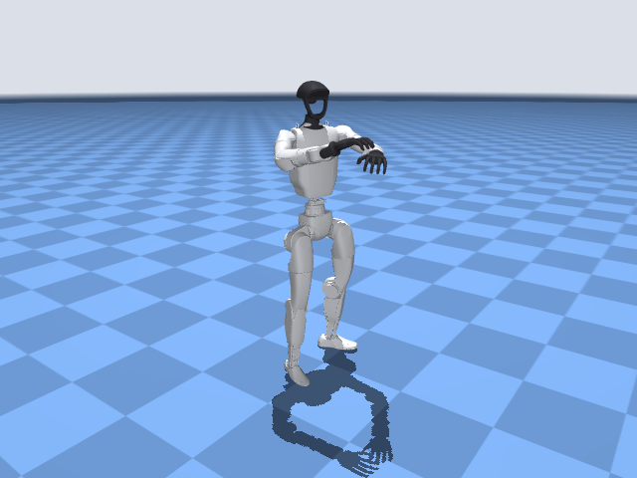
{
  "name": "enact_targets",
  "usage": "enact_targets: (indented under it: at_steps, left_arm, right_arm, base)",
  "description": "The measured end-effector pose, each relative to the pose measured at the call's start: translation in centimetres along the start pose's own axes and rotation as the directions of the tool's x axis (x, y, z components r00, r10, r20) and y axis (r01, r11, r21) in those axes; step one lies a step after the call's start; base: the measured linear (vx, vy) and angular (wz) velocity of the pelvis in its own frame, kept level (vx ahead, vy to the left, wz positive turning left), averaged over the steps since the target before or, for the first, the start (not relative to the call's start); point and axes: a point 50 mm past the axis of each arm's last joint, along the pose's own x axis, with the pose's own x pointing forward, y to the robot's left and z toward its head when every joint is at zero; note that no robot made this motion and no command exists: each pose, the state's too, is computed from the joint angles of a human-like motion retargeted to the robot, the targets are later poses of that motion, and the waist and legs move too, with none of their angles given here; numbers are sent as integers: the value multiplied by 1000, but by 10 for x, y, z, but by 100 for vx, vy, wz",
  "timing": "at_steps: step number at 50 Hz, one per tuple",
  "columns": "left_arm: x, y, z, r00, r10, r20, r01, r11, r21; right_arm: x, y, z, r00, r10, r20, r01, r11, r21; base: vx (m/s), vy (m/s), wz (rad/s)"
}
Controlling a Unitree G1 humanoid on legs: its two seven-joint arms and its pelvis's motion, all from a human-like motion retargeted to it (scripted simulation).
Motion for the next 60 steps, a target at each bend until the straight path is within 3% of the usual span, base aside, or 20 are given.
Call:
enact_targets:
  at_steps: [7, 10, 16, 20, 24, 30, 35, 43, 45, 55, 60]
  left_arm:
    - [-6, 33, -2, 978, 206, 29, -208, 973, 101]
    - [-8, 44, -1, 964, 261, 44, -264, 960, 95]
    - [-8, 19, -5, 993, 116, 25, -117, 992, 53]
    - [-9, -4, -10, 1000, -25, 5, 25, 999, 37]
    - [-13, 0, -13, 1000, -19, 8, 18, 996, 86]
    - [-24, 43, -17, 990, 136, 30, -139, 980, 144]
    - [-39, 54, -32, 976, 216, 12, -216, 966, 140]
    - [-58, 2, -69, 991, -33, -129, 45, 994, 98]
    - [-61, -1, -73, 989, -38, -145, 52, 994, 92]
    - [-67, 53, -71, 962, 252, -102, -231, 956, 178]
    - [-72, 40, -82, 975, 165, -150, -136, 973, 187]
  right_arm:
    - [-12, 49, -10, 969, 244, -40, -245, 968, -46]
    - [-17, 61, -13, 965, 255, -57, -259, 964, -55]
    - [-8, 33, -2, 997, 77, -6, -77, 996, -43]
    - [-2, 17, 8, 998, 46, 48, -46, 999, -10]
    - [-4, 31, 9, 987, 152, 45, -153, 988, 9]
    - [-18, 78, 7, 931, 364, 13, -365, 931, 33]
    - [-15, 73, 19, 975, 212, 64, -213, 977, 9]
    - [8, 28, 53, 985, -30, 167, 19, 997, 70]
    - [10, 28, 58, 984, -37, 174, 23, 997, 80]
    - [6, 86, 68, 977, 172, 126, -181, 981, 65]
    - [8, 81, 78, 979, 127, 156, -143, 985, 96]
  base:
    - [-1, 7, 11]
    - [0, 7, 13]
    - [0, 7, 14]
    - [0, 7, 16]
    - [1, 7, 16]
    - [0, 3, 9]
    - [0, 0, 0]
    - [1, 4, 21]
    - [1, 4, 24]
    - [2, 4, 27]
    - [2, 3, 24]
